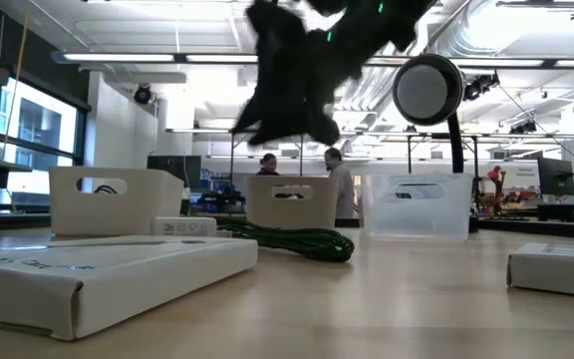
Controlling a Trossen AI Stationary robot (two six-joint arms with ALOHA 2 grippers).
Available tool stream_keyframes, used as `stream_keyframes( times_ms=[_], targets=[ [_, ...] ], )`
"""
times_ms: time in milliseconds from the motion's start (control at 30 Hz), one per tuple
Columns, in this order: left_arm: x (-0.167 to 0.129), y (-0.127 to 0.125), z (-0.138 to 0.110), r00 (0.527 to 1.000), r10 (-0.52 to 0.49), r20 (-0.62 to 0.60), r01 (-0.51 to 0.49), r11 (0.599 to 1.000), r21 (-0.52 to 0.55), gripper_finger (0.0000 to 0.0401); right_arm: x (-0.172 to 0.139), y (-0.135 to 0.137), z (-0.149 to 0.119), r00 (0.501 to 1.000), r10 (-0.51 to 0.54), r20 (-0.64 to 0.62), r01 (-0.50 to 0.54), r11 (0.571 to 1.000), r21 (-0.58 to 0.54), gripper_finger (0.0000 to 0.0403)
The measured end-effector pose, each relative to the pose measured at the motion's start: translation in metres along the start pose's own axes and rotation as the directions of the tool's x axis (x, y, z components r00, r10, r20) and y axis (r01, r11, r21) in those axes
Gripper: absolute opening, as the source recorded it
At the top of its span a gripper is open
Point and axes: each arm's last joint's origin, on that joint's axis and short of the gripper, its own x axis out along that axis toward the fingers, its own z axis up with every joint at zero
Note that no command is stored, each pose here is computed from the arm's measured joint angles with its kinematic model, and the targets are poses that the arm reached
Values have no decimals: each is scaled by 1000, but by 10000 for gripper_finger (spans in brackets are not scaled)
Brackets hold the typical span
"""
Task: Pick and place items into bin
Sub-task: Put the green USB cable into the white bin
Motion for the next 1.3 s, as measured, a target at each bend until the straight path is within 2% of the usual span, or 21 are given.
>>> stream_keyframes(
  times_ms=[100,200,367,533,700,800,967,1133,1300],
  targets=[
    [14,1,10,1000,3,-2,-3,999,51,145,-27,14,12,997,48,59,-40,990,-132,141],
    [39,6,20,998,-54,-44,58,996,73,145,-62,27,23,990,79,120,-47,967,-251,146],
    [86,19,33,986,-140,-86,149,983,107,145,-116,35,26,987,3,163,54,937,-344,145],
    [127,35,36,964,-245,-105,261,948,181,145,-165,38,21,986,-47,158,102,926,-363,146],
    [164,36,30,912,-373,-171,407,873,267,145,-205,45,10,982,-67,177,134,908,-398,145],
    [182,32,29,892,-416,-179,452,840,300,145,-226,48,3,977,-73,200,151,899,-411,146],
    [202,24,32,890,-430,-152,456,835,306,145,-253,50,-8,967,-101,233,186,906,-381,144],
    [216,13,29,875,-443,-196,484,808,336,145,-270,49,-19,961,-143,237,223,908,-356,143],
    [230,3,26,866,-447,-223,499,800,333,145,-283,50,-26,951,-161,262,245,913,-327,144]
  ],
)
